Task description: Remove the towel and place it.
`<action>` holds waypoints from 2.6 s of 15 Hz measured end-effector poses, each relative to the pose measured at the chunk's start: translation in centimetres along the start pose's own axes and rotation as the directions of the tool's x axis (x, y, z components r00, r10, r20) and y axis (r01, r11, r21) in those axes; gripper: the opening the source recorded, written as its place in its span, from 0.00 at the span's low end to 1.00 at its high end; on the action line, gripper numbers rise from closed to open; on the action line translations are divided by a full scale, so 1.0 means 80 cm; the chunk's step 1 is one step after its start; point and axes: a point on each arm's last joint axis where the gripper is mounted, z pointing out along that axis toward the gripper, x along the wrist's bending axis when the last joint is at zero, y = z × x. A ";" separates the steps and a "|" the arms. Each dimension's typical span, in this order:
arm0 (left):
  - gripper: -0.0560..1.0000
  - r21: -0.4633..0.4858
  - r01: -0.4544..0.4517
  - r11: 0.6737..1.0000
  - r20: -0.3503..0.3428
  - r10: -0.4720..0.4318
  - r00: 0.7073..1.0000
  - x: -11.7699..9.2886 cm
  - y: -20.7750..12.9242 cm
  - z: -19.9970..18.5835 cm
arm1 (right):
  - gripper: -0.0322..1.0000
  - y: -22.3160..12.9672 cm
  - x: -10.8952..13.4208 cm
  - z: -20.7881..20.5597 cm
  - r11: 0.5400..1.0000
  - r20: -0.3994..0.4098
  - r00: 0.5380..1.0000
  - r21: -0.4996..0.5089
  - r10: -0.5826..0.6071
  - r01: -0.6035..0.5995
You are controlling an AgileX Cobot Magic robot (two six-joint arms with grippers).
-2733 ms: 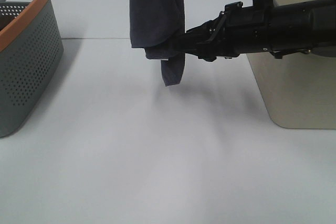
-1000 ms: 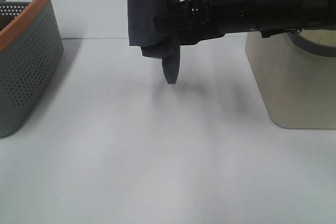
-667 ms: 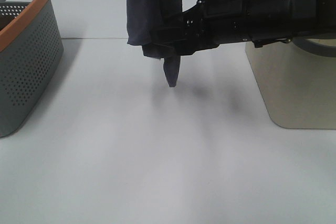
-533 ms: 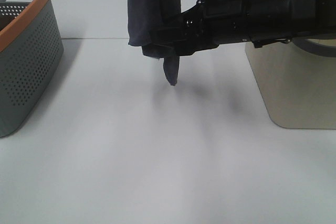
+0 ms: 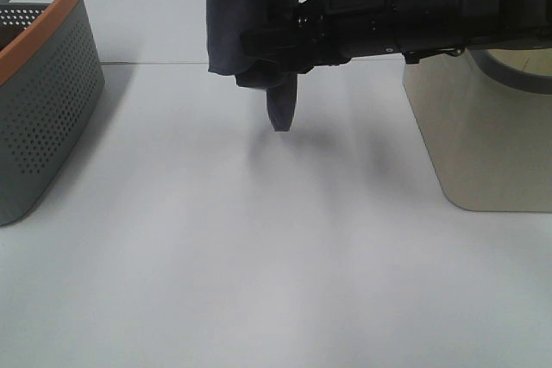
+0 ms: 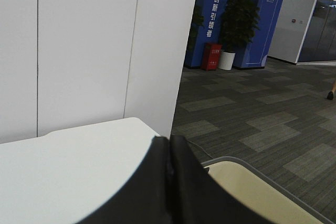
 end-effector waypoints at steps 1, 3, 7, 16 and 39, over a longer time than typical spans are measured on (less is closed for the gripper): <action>0.05 0.000 0.000 1.000 0.000 0.000 1.000 0.000 0.000 0.000 | 0.51 0.000 0.001 0.000 1.000 -0.008 1.000 -0.003 0.001 -0.001; 0.05 0.000 0.000 1.000 0.000 0.000 1.000 0.000 0.000 0.000 | 0.41 0.002 0.001 0.000 1.000 -0.011 1.000 -0.008 0.007 -0.007; 0.05 0.000 0.000 1.000 0.000 0.000 1.000 0.000 0.000 0.000 | 0.05 0.003 0.003 0.001 0.996 -0.038 0.995 -0.015 0.091 -0.092; 0.05 0.110 0.115 0.987 -0.225 -0.088 0.970 0.054 -0.009 -0.006 | 0.05 0.022 0.049 -0.063 0.965 -0.166 0.974 0.238 0.155 -0.113; 0.05 -0.013 0.504 0.863 -0.497 -0.444 0.746 0.240 -0.120 -0.013 | 0.05 0.160 -0.079 -0.054 0.772 0.378 0.692 0.468 -0.615 0.430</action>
